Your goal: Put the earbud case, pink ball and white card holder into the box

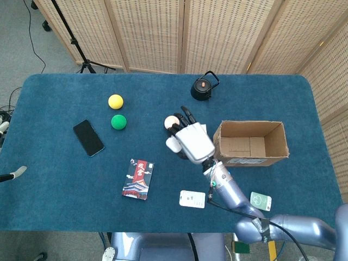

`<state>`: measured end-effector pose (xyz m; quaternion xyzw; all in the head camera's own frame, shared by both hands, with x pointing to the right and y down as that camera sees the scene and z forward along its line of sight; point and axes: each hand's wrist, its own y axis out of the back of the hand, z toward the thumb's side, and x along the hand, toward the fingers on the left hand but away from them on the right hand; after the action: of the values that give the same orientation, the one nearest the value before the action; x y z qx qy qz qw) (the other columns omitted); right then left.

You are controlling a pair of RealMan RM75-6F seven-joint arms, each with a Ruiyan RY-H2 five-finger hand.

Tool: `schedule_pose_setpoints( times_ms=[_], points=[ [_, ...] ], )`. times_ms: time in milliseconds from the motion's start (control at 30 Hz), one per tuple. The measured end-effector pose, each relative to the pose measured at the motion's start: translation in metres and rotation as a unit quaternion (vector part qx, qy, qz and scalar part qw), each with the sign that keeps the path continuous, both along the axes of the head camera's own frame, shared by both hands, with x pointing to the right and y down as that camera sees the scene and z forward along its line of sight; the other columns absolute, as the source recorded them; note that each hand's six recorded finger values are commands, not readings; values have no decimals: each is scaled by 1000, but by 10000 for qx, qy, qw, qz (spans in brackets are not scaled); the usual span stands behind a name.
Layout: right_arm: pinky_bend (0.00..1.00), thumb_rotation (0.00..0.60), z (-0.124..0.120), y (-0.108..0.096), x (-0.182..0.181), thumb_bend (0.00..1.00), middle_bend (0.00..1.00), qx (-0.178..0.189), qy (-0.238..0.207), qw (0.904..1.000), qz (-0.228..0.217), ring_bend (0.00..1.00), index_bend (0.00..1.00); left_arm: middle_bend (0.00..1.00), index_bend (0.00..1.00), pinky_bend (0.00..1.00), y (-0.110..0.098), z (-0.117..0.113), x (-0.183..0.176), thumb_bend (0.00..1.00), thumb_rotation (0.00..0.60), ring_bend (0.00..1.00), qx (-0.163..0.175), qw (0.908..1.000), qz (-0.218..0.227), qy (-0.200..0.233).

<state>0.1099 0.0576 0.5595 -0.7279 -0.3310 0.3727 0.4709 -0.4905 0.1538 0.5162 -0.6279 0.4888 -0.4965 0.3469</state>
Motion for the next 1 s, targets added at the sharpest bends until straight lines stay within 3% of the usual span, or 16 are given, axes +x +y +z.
schedule_pose_setpoints(
  times_ms=[133, 233, 533, 733, 800, 900, 1000],
  points=[
    [0, 600, -17, -26, 47, 466, 471, 242, 299, 9985, 395, 164, 538, 0, 0, 0, 0, 0, 2, 0, 600, 0, -8, 10000, 17, 5],
    [0, 600, -18, -32, 75, 466, 468, 203, 383, 9971, 620, 164, 538, 0, 0, 0, 0, 0, 3, 0, 600, 0, -15, 10000, 33, 3],
    [0, 600, 9, -20, 144, 466, 459, -255, 723, 9919, 1010, 164, 538, 0, 0, 0, 0, 0, 8, 0, 600, 0, -3, 9999, 102, 9],
    [0, 600, 29, -8, 172, 452, 409, -551, 1013, 9880, 1027, 159, 531, 0, 0, 0, 2, 2, 11, 0, 600, 0, -42, 9999, 126, -5],
    [0, 600, 31, -6, 174, 365, 278, -625, 1053, 9872, 1017, 97, 450, 0, 0, 0, 2, 2, 10, 0, 600, 0, -33, 9999, 117, -5],
    [0, 600, 33, -3, 177, 122, 37, -781, 1132, 9857, 975, 0, 225, 0, 0, 0, 2, 2, 10, 0, 600, 0, -41, 9999, 109, -11],
    [0, 600, 31, -1, 180, 14, 0, -897, 1182, 9843, 960, 0, 141, 0, 0, 0, 2, 2, 10, 0, 600, 0, -48, 9999, 117, -10]
  ],
)
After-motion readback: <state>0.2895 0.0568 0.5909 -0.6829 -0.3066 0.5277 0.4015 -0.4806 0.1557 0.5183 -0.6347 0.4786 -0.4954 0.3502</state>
